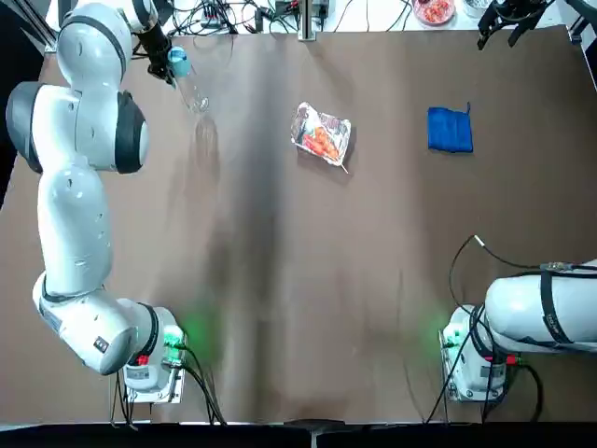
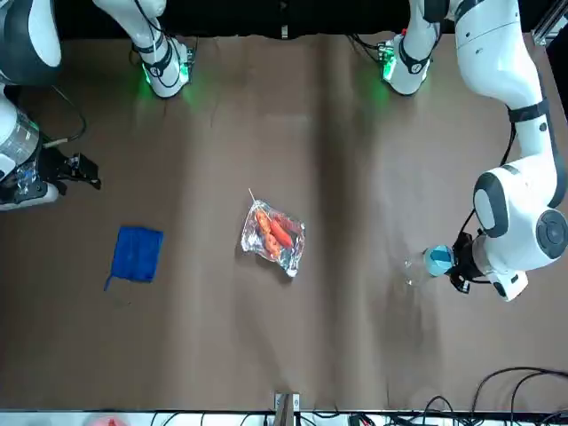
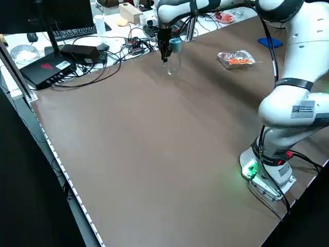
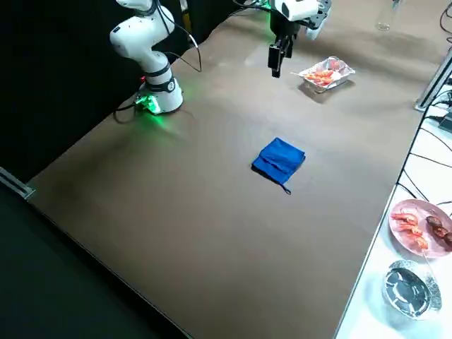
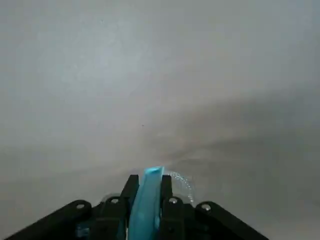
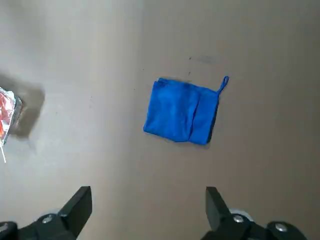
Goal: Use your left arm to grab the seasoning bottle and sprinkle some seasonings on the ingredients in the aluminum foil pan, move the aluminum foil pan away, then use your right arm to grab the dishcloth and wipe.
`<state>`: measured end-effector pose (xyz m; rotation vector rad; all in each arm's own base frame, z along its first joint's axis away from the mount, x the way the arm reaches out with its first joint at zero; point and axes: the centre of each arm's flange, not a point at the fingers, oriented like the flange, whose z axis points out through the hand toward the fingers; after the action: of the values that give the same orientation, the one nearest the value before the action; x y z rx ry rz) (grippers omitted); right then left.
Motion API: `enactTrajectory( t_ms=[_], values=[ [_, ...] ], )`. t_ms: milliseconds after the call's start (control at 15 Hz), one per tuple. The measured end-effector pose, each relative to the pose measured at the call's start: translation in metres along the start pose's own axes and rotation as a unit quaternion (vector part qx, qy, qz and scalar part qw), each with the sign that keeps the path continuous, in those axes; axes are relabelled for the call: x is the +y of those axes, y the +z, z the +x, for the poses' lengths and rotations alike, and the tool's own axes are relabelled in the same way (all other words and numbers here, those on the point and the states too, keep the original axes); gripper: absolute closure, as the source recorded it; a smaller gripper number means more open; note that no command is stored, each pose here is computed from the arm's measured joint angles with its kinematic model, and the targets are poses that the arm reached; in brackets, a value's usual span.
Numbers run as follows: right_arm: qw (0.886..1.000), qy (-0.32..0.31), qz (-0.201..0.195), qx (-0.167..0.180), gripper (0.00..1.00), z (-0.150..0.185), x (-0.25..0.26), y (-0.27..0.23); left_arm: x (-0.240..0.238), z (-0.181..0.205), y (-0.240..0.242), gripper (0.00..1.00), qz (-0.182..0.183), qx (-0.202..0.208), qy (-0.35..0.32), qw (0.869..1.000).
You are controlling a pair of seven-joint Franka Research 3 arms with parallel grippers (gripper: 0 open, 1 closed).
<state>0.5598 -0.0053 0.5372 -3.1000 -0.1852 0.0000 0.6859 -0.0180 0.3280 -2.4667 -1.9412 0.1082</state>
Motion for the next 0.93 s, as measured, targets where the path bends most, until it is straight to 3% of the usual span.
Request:
enactTrajectory(
  t_ms=[933],
  values=[
    [1.000,0.000,0.000,0.000,0.00,0.000,0.000,0.000,-0.013,-0.007,0.048,0.77,0.006,0.012,-0.024,1.000]
  ],
)
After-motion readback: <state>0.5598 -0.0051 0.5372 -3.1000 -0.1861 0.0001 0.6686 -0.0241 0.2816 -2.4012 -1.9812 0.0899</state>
